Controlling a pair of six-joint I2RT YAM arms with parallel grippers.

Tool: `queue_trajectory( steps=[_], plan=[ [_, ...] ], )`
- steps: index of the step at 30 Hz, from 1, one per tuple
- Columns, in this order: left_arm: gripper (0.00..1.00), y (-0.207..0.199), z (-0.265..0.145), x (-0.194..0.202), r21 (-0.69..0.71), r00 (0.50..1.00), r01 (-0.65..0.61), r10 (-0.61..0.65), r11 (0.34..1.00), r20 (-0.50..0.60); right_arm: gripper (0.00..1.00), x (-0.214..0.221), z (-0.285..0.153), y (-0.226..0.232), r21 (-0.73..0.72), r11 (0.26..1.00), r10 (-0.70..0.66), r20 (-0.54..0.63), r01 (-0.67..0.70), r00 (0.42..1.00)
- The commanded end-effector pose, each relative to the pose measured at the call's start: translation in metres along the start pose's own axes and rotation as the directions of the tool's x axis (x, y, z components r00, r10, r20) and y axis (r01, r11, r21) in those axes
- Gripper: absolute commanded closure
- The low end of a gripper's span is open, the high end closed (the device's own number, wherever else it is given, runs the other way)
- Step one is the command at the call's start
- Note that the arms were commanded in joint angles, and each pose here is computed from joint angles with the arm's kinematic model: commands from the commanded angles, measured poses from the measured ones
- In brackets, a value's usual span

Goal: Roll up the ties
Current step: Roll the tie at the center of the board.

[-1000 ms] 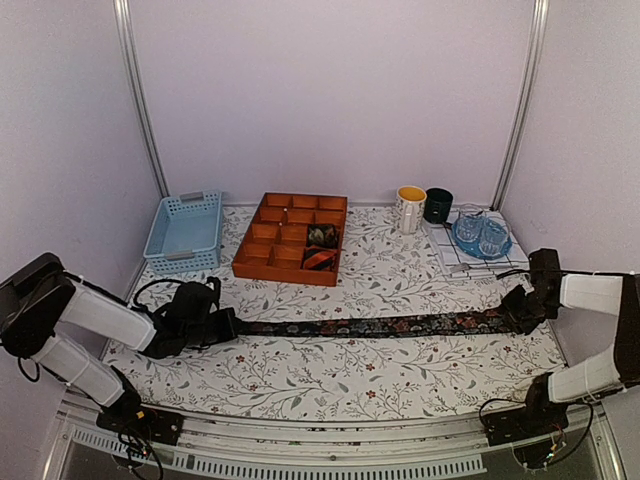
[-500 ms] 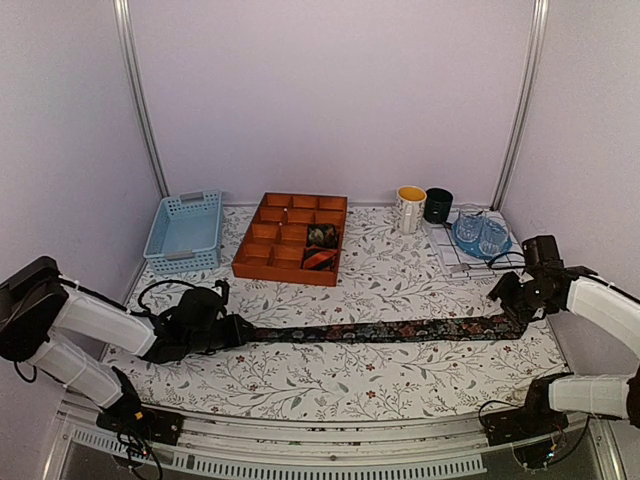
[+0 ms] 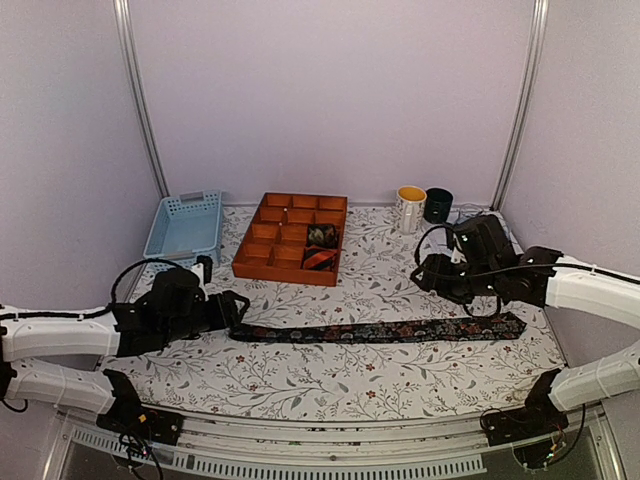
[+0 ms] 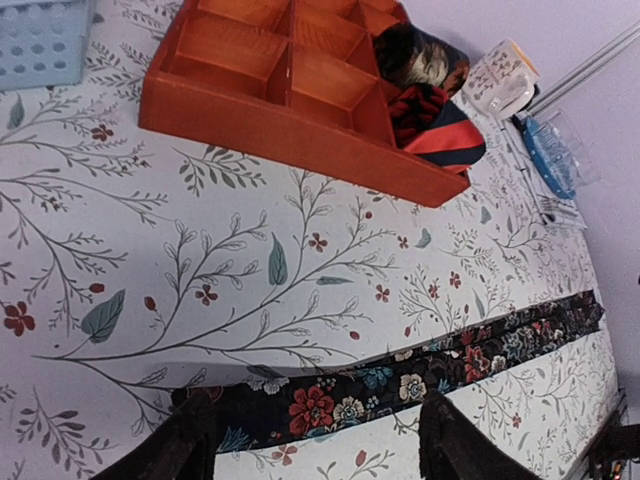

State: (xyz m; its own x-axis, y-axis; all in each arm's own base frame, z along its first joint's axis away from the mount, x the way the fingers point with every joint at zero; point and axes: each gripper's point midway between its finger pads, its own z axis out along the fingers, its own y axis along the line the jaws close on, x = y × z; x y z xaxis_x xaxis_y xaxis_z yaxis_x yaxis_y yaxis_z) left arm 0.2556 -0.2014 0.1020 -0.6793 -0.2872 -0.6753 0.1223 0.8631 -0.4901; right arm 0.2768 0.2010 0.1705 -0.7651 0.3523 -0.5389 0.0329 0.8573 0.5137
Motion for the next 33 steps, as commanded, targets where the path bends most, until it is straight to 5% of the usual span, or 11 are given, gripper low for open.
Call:
queue_trajectory(
  steps=[1, 5, 8, 18, 33],
  plan=[
    [0.38, 0.018, -0.006, 0.008, -0.054, 1.000, -0.013, 0.013, 0.998, -0.001, 0.40, 0.017, 0.022, 0.052, -0.142, 0.983, -0.118, 0.000, 0.117, 0.993],
    [0.68, 0.010, 0.004, 0.016, 0.016, 1.000, -0.016, 0.016, 1.000, -0.027, 0.46, 0.036, 0.035, 0.091, -0.250, 0.953, -0.184, -0.033, 0.170, 0.982],
    [1.00, 0.005, 0.017, 0.018, 0.029, 0.999, -0.007, 0.009, 1.000, -0.051, 0.52, 0.048, 0.047, 0.107, -0.274, 0.940, -0.224, -0.055, 0.201, 0.973],
    [1.00, 0.048, 0.034, 0.037, -0.102, 0.994, 0.037, -0.048, 0.994, -0.102, 0.55, 0.067, 0.063, 0.132, -0.325, 0.918, -0.270, -0.099, 0.226, 0.958],
    [1.00, 0.062, 0.036, 0.060, -0.094, 0.987, 0.032, -0.047, 0.995, -0.155, 0.52, 0.071, 0.054, 0.180, -0.439, 0.845, -0.362, -0.050, 0.305, 0.931]
  ],
)
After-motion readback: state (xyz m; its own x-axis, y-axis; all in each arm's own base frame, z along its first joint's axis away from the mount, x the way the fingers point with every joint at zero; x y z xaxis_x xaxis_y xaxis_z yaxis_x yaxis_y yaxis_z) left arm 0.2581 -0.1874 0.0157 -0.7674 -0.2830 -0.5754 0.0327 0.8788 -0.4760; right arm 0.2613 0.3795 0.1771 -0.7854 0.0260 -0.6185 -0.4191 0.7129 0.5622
